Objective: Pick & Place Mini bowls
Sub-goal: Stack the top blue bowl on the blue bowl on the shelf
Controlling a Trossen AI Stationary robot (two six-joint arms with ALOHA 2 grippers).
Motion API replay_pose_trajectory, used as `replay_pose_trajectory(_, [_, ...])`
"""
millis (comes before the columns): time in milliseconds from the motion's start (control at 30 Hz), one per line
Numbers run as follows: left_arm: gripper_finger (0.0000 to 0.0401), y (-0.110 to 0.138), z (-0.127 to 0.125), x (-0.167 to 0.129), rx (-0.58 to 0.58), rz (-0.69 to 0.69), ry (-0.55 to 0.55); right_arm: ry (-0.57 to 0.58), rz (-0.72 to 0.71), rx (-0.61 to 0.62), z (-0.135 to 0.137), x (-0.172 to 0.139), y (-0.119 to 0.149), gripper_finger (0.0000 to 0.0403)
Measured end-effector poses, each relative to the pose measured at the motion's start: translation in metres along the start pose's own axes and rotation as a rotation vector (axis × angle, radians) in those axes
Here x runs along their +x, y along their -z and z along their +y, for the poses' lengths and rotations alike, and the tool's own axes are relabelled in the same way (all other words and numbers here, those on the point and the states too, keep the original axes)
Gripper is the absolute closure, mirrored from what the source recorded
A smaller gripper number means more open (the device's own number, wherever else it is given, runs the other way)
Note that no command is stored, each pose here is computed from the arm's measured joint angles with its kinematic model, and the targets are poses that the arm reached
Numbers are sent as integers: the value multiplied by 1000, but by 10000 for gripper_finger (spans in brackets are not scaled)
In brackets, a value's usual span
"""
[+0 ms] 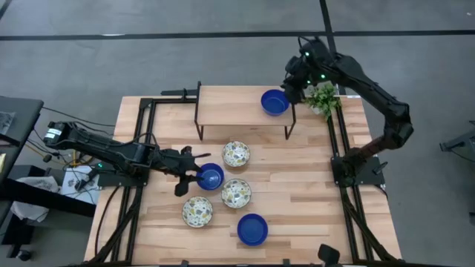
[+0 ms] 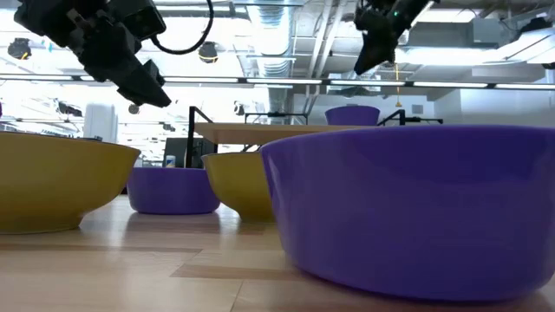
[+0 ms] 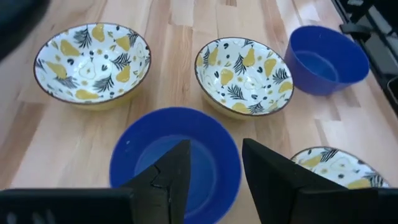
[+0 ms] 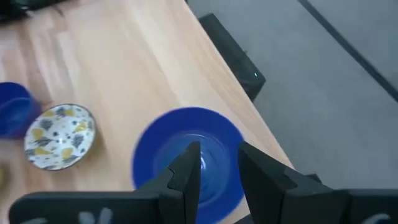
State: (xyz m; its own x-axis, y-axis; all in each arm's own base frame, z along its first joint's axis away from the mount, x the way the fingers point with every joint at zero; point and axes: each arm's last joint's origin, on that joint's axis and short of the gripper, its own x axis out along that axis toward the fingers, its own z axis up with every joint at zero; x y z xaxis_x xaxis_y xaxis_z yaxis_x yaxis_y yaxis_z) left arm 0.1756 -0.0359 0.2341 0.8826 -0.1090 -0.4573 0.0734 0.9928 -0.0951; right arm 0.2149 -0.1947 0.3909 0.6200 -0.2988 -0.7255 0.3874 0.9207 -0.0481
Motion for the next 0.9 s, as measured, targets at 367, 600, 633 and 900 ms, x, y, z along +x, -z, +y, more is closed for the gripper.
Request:
replay_pose_trajectory(367, [258, 14, 7, -1, -73, 134, -128, -78, -42, -44, 38, -13, -7, 305])
replay_pose_trajectory(600, [258, 13, 26, 0, -269, 106, -278, -109, -33, -86, 56, -8, -10, 305])
replay_pose_trajectory(633, [258, 13, 29, 1, -293, 108, -294, -104, -30, -92, 58, -7, -10, 305])
replay_pose_trajectory(900, [258, 25, 41, 23, -457, 222, -311, -123, -46, -121, 68, -7, -13, 305])
